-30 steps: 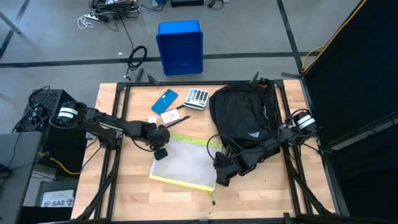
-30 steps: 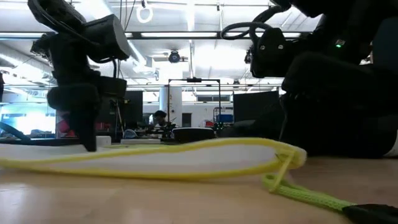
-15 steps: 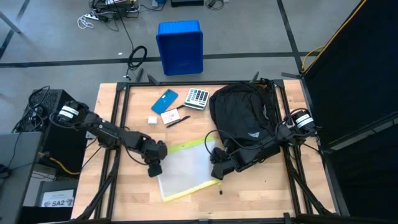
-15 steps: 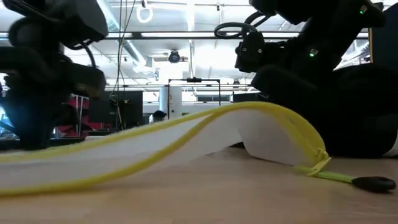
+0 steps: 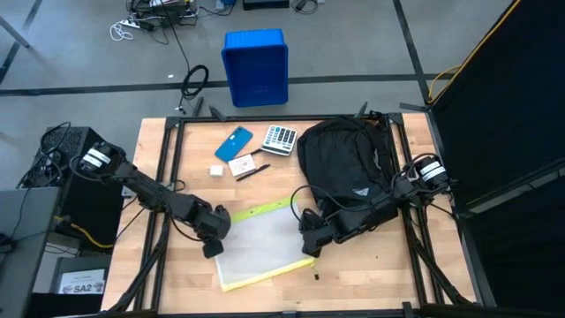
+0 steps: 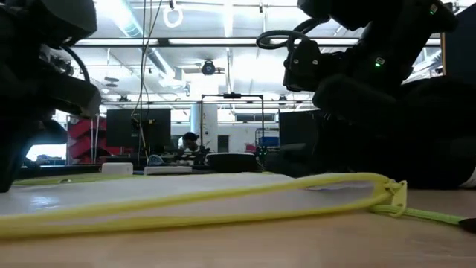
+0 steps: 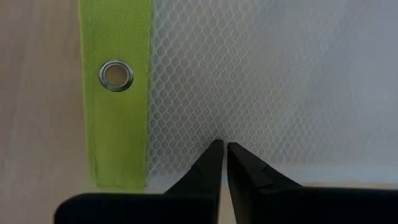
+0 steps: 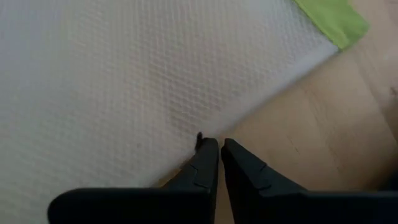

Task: Unpack backpack
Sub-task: Put the gray calculator into the white zip bag

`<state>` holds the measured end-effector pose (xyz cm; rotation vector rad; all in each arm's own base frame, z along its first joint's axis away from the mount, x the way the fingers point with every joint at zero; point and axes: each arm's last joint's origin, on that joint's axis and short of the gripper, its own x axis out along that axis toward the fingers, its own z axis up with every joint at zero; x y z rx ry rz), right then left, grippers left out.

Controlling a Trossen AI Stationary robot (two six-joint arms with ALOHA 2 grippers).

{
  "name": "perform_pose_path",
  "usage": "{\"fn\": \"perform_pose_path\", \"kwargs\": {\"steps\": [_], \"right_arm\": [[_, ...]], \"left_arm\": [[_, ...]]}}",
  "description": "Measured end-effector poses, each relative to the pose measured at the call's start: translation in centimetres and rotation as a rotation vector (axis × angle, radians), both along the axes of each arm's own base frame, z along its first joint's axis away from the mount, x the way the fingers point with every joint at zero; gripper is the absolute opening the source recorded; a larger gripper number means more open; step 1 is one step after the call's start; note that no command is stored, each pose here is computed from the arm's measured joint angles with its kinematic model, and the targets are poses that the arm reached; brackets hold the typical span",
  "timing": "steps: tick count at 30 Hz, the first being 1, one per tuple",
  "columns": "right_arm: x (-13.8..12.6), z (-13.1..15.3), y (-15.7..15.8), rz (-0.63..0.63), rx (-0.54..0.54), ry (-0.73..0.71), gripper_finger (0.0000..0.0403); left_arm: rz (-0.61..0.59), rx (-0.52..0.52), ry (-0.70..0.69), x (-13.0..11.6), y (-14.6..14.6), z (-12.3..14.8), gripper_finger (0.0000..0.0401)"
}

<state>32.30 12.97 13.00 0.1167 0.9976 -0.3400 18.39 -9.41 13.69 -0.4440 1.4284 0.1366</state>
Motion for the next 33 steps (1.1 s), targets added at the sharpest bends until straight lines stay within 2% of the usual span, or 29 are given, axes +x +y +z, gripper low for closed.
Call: {"fn": "perform_pose_path", "kwargs": {"steps": [9, 18, 23, 29, 33], "right_arm": [[0.1, 0.4, 0.0, -0.008, -0.01, 0.02, 0.0002], [0.8, 1.5, 0.6, 0.011, -0.04, -0.022, 0.0001], [0.7, 1.6, 1.2, 0.031, -0.034, -0.031, 0.0003], [1.2, 2.0, 2.2, 0.1, 0.07, -0.08, 0.0001], [1.5, 2.4, 3.3, 0.16, 0.143, -0.138, 0.0002]], "left_arm": [[0.031, 0.083, -0.002, -0.2, 0.3, 0.2, 0.0], [0.008, 0.22, -0.143, 0.7, 0.5, 3.5, 0.0], [-0.013, 0.257, -0.214, 1.3, 0.2, 4.7, 0.0], [0.017, 0.37, -0.254, 1.3, 0.6, 4.6, 0.0], [0.03, 0.366, -0.242, 1.0, 1.0, 3.6, 0.0]]}}
